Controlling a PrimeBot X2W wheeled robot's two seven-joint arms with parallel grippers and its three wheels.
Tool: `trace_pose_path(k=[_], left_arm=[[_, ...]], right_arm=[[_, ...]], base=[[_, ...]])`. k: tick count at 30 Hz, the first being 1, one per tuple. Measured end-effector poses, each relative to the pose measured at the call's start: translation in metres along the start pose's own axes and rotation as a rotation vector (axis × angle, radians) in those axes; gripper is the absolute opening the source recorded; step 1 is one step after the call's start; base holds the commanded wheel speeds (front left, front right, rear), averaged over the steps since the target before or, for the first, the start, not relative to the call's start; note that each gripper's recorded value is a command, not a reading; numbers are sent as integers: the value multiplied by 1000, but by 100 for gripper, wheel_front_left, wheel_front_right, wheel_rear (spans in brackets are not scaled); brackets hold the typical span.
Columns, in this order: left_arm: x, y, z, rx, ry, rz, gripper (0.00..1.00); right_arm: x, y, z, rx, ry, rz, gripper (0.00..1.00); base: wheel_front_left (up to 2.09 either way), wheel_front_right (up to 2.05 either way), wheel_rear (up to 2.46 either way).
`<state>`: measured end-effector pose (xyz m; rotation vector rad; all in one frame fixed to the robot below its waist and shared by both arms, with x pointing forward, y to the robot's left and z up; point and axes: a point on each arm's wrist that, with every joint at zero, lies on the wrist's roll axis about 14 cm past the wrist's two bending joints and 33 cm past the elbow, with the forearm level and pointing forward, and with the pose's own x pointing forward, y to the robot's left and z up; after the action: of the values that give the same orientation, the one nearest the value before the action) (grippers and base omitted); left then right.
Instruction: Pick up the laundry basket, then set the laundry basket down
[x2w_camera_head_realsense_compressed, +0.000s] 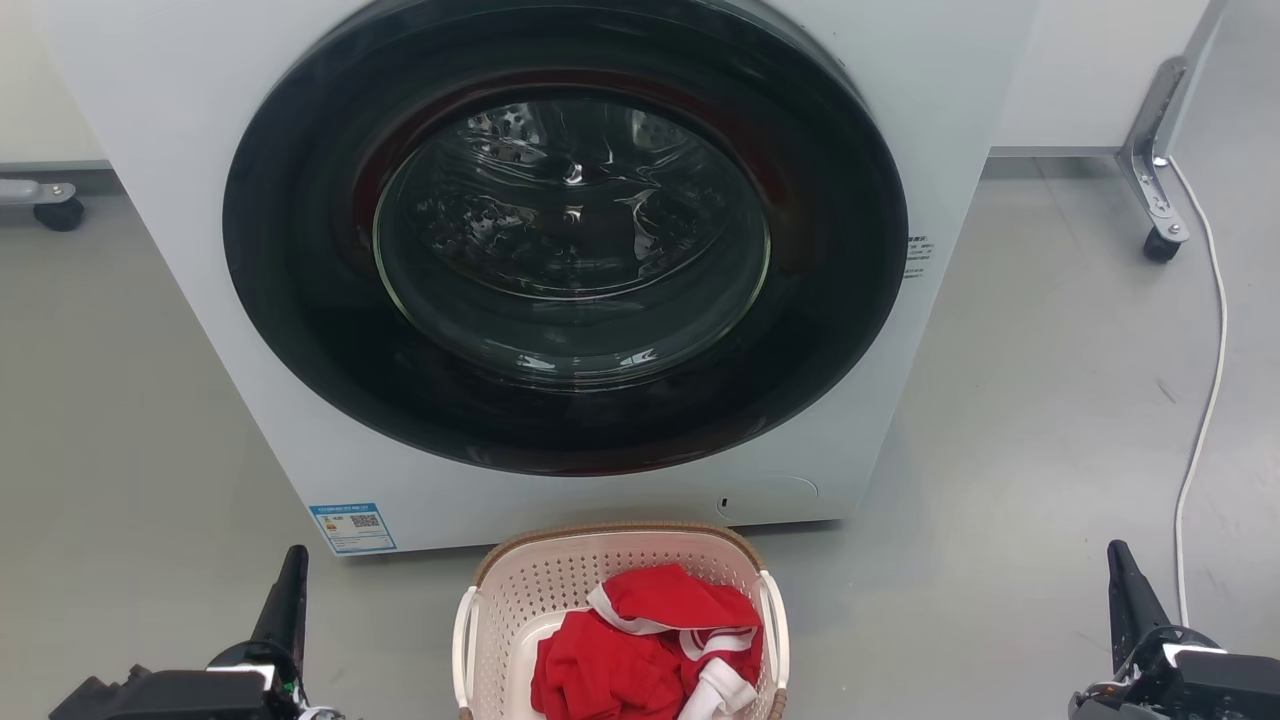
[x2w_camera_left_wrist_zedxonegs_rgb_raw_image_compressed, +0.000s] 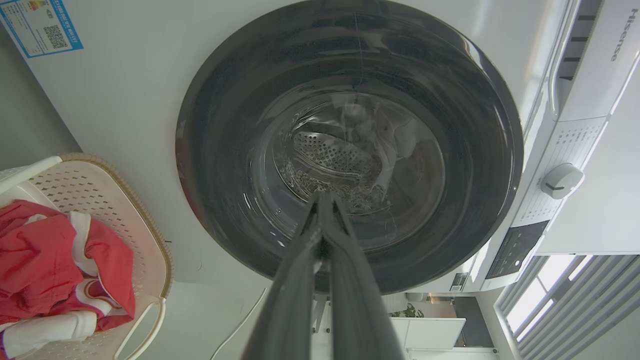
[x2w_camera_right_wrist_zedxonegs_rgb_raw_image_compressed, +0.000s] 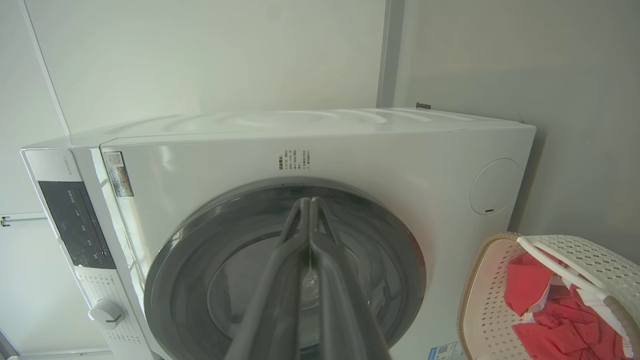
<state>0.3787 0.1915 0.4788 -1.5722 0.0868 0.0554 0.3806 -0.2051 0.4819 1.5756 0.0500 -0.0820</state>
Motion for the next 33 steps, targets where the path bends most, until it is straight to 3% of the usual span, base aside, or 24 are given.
trace_pose_path(k=[33], left_arm=[[0, 0, 0, 0, 0, 0, 0]], right_arm=[[0, 0, 0, 0, 0, 0, 0]], base=[[0, 0, 0]])
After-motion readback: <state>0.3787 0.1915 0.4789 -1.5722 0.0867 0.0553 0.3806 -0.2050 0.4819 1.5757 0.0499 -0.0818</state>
